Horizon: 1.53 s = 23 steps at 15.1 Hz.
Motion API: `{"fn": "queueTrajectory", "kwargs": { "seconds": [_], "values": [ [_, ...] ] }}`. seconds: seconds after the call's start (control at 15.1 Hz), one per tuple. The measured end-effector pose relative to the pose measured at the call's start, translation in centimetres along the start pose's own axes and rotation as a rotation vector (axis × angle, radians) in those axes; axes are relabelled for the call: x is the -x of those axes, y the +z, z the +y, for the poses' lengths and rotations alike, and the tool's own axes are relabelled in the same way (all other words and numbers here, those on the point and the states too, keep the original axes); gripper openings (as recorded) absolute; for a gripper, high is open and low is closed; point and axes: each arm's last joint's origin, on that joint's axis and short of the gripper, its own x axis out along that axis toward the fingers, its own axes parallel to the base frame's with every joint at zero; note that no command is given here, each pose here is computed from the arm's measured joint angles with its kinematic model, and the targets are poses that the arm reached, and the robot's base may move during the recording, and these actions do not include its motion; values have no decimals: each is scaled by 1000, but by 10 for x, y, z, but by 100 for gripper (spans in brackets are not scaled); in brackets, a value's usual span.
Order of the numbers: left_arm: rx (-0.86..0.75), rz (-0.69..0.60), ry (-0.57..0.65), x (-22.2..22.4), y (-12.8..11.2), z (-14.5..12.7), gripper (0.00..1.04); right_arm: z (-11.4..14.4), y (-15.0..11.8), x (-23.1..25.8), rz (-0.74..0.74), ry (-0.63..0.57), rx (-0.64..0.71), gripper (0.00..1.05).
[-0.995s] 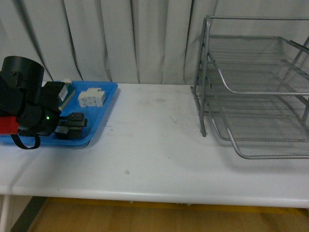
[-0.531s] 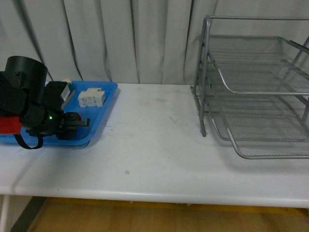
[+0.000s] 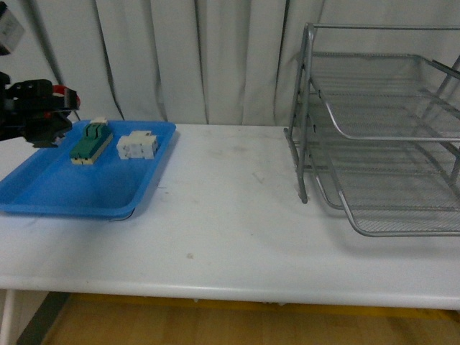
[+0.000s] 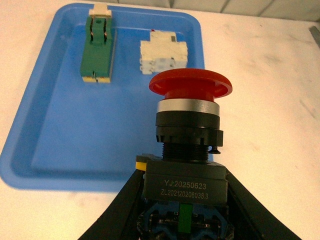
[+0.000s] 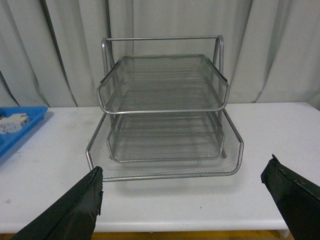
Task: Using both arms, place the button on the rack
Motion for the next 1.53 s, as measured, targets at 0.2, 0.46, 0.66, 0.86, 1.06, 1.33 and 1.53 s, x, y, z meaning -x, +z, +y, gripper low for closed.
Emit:
{"fn": "queueTrajectory", "kwargs": {
  "seconds": [0.2, 0.46, 0.66, 0.86, 1.06, 1.33, 1.53],
  "values": [
    [-5, -21, -4, 57, -18, -5, 36, 0, 0, 0, 0, 0, 0, 98],
    [18, -48, 37, 85, -36, 7, 36, 0, 0, 0, 0, 0, 0, 98],
    [20, -23, 47, 85, -49, 7, 36, 0, 0, 0, 0, 0, 0, 98],
    [18, -37, 45, 86, -49, 7, 36, 0, 0, 0, 0, 0, 0, 98],
    [16, -37, 39, 86, -51, 6, 36, 0, 0, 0, -1, 0, 0, 98],
    [13, -39, 38, 87, -51, 5, 36, 0, 0, 0, 0, 0, 0, 98],
    [11, -54, 50, 87, -49, 4, 36, 0, 0, 0, -1, -1, 0, 98]
  ]
}}
